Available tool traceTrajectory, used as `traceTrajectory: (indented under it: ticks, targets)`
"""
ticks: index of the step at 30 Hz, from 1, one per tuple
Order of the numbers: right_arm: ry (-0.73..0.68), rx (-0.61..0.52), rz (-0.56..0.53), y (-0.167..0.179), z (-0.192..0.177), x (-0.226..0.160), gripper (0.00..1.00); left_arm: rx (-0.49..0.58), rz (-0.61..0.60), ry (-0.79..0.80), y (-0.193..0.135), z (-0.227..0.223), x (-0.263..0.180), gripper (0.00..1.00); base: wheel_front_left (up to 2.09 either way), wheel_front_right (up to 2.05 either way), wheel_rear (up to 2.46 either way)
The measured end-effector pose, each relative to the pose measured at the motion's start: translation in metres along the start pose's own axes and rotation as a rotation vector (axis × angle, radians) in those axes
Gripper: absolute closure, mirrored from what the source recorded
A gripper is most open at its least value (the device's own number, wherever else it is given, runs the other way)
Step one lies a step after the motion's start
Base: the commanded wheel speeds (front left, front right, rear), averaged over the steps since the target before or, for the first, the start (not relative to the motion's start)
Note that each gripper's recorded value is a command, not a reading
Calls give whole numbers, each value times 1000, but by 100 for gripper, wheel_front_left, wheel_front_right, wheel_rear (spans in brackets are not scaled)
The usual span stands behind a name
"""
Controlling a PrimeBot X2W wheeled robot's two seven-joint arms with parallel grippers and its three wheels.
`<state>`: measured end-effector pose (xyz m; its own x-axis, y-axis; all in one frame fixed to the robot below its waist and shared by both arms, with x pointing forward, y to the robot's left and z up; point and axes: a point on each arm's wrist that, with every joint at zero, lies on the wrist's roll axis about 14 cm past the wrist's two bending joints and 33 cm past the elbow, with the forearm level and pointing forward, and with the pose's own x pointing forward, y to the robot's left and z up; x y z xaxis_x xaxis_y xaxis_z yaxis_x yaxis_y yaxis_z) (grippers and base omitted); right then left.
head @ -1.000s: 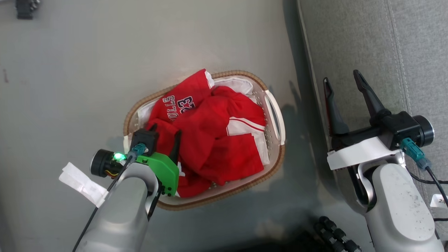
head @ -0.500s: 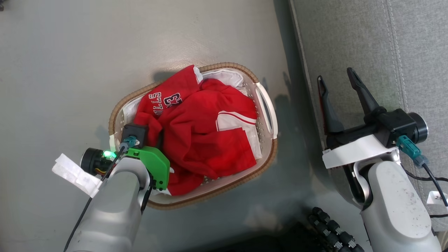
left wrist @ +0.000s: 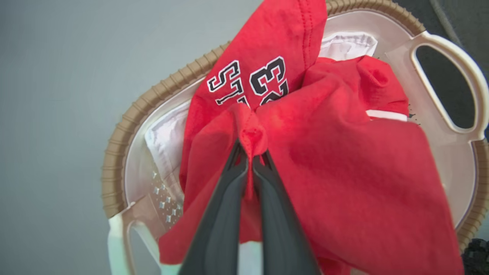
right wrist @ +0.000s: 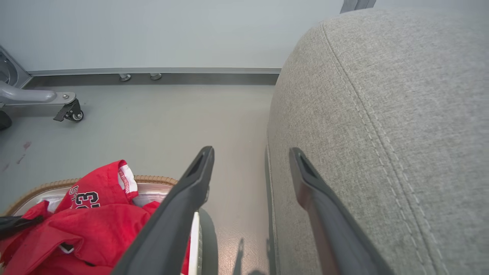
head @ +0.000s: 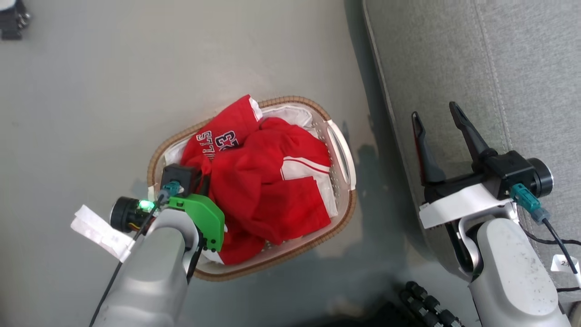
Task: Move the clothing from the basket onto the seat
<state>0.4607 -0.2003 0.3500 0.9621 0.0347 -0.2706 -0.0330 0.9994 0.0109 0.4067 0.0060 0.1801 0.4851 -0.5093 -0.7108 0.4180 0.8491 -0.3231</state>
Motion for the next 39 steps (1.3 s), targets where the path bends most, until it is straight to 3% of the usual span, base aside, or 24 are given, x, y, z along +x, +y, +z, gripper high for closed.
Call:
traceTrajectory:
  ticks: [20, 39]
  targets:
    - [-138, -35, 20, 13, 62, -48, 0, 120, 30, -404, -24, 107, -99, 100, 0, 0, 0]
    - [-286, -53, 44, 26, 110, -108, 0, 502, 10, -813, -81, 220, -223, 100, 0, 0, 0]
